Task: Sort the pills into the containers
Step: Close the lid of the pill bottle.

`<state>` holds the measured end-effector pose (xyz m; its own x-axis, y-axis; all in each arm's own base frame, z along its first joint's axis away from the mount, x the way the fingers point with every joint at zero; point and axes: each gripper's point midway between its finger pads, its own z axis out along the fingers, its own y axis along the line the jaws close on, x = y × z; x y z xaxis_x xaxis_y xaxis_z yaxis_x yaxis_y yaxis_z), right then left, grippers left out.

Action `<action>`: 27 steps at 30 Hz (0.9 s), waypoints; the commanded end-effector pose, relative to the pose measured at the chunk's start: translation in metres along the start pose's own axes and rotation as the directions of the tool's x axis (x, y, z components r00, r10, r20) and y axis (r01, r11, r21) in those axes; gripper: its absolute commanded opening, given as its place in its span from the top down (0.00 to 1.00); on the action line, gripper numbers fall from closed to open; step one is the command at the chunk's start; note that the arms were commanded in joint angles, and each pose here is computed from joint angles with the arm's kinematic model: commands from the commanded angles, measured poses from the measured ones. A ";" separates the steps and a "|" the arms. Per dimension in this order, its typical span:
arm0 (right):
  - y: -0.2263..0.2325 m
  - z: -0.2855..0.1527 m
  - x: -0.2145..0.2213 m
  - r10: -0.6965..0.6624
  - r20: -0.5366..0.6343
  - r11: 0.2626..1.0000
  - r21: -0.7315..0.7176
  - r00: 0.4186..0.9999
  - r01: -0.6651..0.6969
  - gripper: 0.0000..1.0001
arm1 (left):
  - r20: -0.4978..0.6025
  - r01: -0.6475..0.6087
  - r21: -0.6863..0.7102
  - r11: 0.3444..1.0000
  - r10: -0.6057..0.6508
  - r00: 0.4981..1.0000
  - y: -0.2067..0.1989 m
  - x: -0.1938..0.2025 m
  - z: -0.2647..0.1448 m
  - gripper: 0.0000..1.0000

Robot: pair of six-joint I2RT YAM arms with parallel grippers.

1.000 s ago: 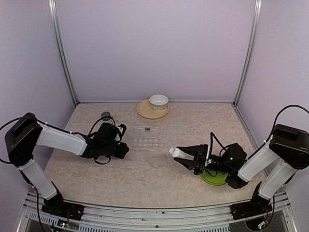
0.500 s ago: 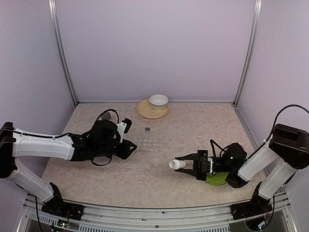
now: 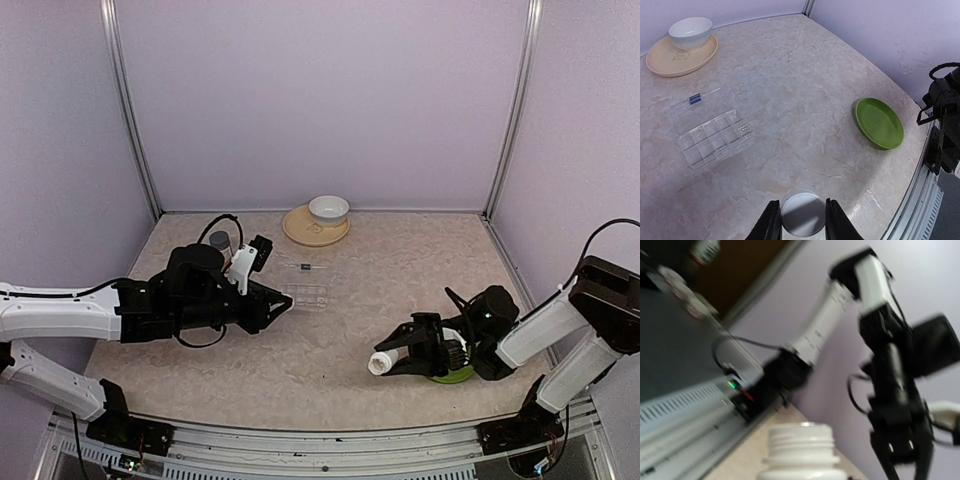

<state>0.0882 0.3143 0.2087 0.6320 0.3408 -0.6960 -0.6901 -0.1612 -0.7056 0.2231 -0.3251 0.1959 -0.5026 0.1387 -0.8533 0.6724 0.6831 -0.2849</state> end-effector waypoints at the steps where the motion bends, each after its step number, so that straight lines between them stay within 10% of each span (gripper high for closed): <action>1: 0.000 -0.004 -0.057 -0.221 0.196 0.968 -0.078 0.955 0.240 1.00 | 0.025 0.003 0.046 0.999 -0.005 1.000 -0.012 -0.010 -0.003 0.71; 27: -0.006 -0.029 -0.035 0.059 0.289 0.909 -0.412 0.955 0.068 1.00 | 0.035 -0.020 0.078 0.997 0.018 0.999 -0.016 -0.007 -0.004 0.71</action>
<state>0.0946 0.3028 0.2397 0.5782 0.4722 -0.6653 -0.5215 -0.4133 -0.7465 0.2174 -0.3303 0.2025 -0.4934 0.1342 -0.8594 0.7008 0.6465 -0.3014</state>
